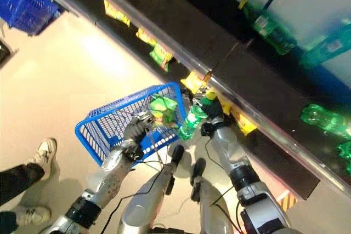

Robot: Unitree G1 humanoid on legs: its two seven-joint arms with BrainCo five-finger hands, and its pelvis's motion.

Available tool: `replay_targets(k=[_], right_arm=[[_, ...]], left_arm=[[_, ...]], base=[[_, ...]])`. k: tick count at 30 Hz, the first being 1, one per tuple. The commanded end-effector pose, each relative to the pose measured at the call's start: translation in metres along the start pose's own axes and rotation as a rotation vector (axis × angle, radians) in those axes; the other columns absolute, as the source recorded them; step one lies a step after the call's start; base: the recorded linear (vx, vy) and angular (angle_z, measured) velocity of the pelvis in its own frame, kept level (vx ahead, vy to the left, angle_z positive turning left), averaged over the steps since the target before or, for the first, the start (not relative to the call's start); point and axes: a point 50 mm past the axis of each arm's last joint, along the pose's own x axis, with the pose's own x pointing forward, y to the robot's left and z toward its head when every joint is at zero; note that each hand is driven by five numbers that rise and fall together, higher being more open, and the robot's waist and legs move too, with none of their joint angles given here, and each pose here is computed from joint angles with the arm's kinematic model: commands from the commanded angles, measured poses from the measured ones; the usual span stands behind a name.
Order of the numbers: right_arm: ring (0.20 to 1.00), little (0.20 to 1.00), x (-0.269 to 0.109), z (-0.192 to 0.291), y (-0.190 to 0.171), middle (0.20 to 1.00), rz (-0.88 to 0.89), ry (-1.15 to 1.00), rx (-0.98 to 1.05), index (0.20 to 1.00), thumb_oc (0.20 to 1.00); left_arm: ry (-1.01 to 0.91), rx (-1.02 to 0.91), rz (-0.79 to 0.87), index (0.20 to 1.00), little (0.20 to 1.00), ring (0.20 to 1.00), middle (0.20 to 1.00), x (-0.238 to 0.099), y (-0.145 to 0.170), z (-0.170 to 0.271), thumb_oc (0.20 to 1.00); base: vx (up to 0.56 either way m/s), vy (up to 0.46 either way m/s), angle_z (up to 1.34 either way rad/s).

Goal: Pick up the snacks into the basket

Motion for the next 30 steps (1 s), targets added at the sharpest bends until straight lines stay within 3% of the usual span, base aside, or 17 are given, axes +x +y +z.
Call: replay_targets(k=[1,20,30], right_arm=[[0.2,0.2,0.01,0.051,0.026,0.2,0.098,-0.228,0.044,0.2,0.2],[0.2,0.2,0.035,0.082,0.069,0.2,0.183,-0.263,0.012,0.2,0.2],[0.2,0.2,0.063,0.075,0.036,0.2,-0.01,-0.122,-0.078,0.2,0.2]], left_arm=[[-0.223,0.015,-0.317,0.2,0.2,0.2,0.2,0.013,-0.071,0.041,0.2],[-0.154,-0.091,-0.533,0.2,0.2,0.2,0.2,0.016,-0.135,0.032,0.2],[-0.174,-0.13,-0.646,0.2,0.2,0.2,0.2,0.005,-0.156,0.042,0.2]], base=[[-0.03,0.012,0.23],[0.0,-0.01,0.07],[0.02,0.002,0.07]])
